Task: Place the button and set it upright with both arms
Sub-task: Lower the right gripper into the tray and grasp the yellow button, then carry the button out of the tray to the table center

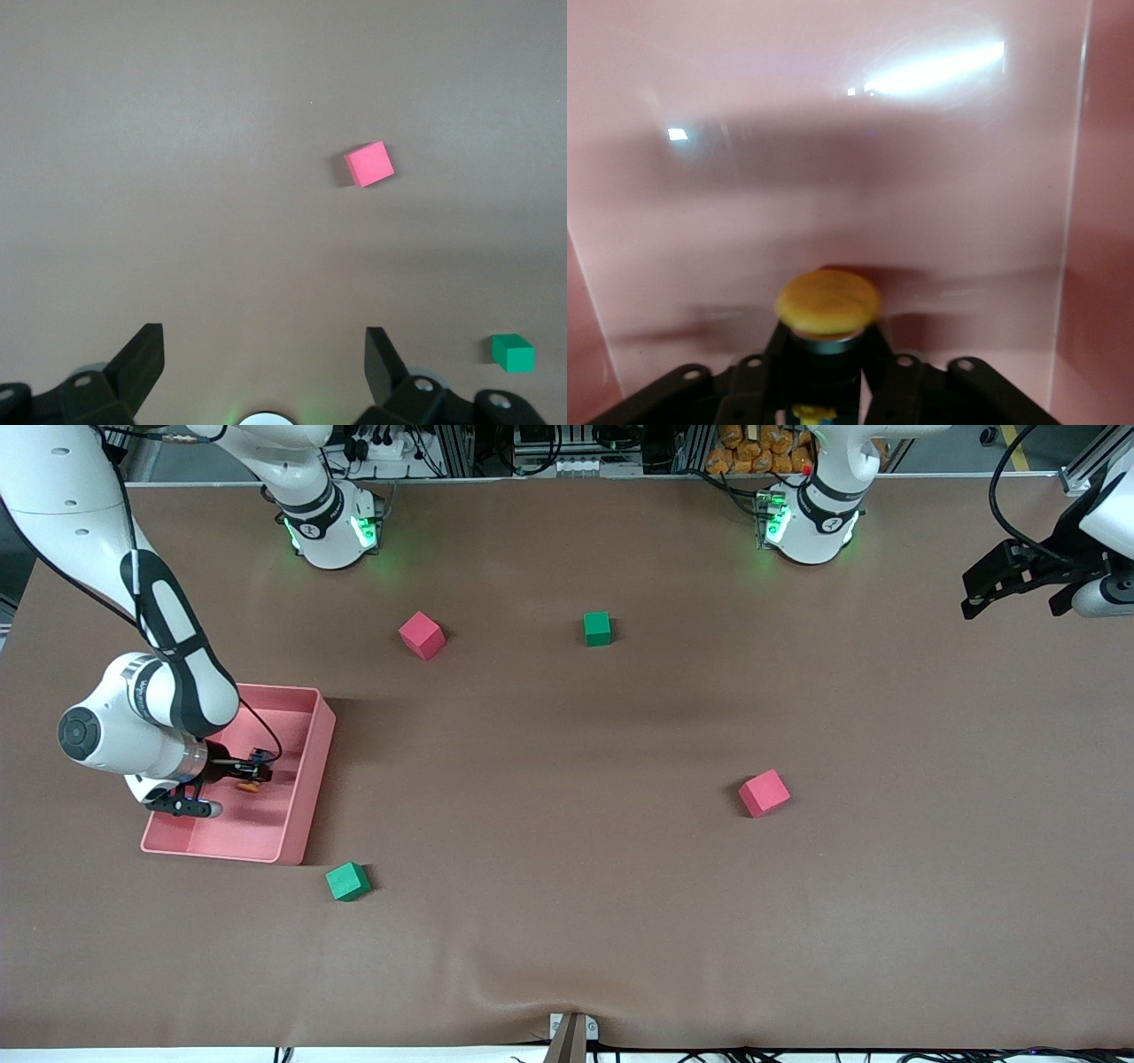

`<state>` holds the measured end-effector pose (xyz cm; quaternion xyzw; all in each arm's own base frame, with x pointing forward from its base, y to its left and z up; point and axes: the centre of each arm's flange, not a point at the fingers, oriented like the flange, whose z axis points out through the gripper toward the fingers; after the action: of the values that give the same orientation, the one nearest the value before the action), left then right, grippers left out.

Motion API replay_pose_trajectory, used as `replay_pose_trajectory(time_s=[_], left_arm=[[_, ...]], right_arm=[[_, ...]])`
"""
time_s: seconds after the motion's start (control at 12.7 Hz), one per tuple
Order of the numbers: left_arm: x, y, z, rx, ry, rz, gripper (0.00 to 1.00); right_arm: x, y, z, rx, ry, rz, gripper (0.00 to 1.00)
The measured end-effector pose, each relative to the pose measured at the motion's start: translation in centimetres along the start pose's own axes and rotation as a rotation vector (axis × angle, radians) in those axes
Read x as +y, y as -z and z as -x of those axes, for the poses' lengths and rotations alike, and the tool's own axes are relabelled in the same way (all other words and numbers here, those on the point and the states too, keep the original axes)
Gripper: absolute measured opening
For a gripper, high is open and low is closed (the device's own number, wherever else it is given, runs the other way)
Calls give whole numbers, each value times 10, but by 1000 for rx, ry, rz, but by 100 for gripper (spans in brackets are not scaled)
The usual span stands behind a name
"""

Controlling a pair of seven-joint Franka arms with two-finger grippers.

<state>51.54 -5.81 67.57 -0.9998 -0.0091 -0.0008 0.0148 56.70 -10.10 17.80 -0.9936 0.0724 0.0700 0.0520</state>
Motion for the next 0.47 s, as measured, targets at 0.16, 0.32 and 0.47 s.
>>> replay_pose_trajectory(time_s=[0.16, 0.32, 0.47], left_arm=[[0, 0, 0, 0, 0, 0, 100], [0, 0, 0, 0, 0, 0, 100], [0, 0, 0, 1, 0, 0, 100]], right_arm=[[-2, 4, -2, -20, 8, -5, 32], [-5, 27, -13, -85, 18, -24, 32], [-10, 70, -27, -155, 31, -47, 32]])
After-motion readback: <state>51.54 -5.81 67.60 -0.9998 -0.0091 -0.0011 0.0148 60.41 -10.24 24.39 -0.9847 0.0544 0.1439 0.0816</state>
